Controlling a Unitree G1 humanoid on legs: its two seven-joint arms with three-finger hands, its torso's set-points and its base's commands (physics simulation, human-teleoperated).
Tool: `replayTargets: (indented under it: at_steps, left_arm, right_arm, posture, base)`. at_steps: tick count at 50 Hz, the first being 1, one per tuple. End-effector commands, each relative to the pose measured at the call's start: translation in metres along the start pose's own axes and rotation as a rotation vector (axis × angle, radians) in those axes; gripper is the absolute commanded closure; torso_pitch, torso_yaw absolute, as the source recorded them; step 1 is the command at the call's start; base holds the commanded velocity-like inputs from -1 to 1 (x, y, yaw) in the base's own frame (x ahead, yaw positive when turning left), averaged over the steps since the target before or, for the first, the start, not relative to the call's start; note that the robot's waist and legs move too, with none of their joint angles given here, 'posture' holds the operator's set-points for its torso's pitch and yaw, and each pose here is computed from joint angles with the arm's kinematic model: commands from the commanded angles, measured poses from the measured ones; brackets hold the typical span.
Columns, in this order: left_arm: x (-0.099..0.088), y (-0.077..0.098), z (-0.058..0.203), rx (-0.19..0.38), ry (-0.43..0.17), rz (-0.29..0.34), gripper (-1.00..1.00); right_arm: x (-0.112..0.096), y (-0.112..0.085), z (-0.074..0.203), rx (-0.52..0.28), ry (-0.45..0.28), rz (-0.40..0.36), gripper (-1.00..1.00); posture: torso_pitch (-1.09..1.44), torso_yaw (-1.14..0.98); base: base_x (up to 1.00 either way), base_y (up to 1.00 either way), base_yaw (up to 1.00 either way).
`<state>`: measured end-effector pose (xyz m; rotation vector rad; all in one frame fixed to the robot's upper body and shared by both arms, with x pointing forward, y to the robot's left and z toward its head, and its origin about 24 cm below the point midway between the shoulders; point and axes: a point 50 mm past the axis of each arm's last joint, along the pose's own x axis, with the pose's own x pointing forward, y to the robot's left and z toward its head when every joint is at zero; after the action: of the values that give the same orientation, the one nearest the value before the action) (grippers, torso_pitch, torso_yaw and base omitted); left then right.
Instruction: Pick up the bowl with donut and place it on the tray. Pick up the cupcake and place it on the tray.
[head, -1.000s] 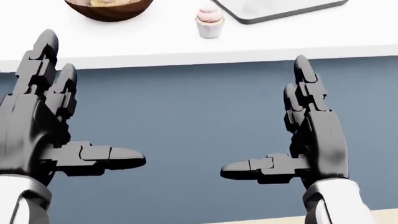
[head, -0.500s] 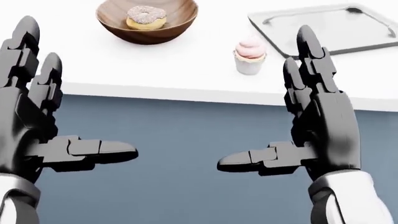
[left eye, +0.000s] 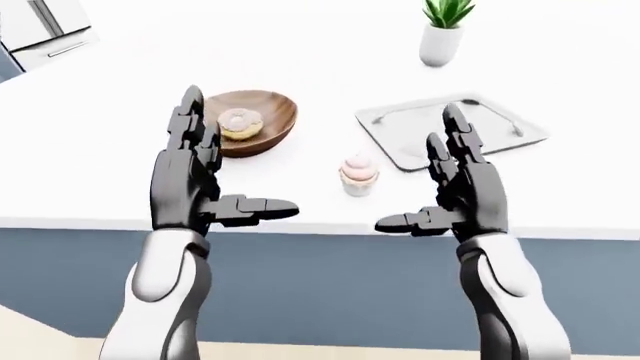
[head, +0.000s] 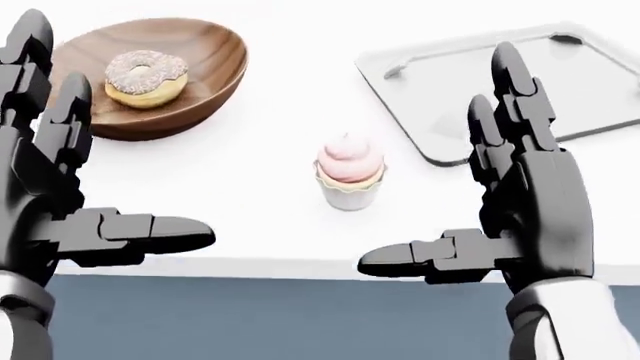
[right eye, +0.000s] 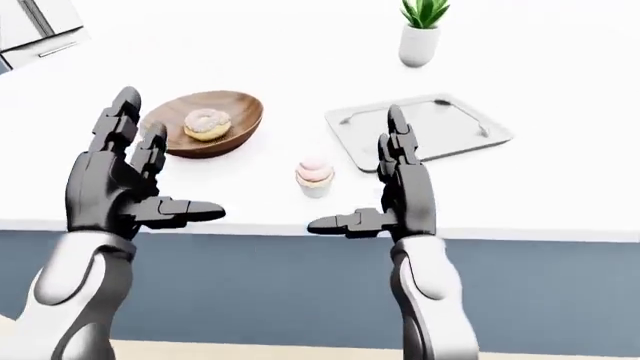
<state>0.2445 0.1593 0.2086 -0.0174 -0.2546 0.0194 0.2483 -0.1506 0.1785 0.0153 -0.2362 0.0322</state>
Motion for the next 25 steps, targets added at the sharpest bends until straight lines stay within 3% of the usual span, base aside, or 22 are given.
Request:
replayTargets:
  at_steps: [1,25]
  left_arm:
    - [-0.001,-0.002,0.010,-0.007,-0.053,-0.013,-1.00]
    - [-0.005,0.011,0.021,-0.008,-0.075,0.017,-1.00]
  right_arm:
    - [-0.001,0.001,0.014,-0.007,-0.068,0.003,-1.00]
    - [-0.004,0.009,0.021,-0.005,-0.095,0.052,-1.00]
  posture:
    - [0.00,0.00]
    - [0.00,0.00]
  base:
    - [0.21,0.00,0.00]
    - [0.03,0.00,0.00]
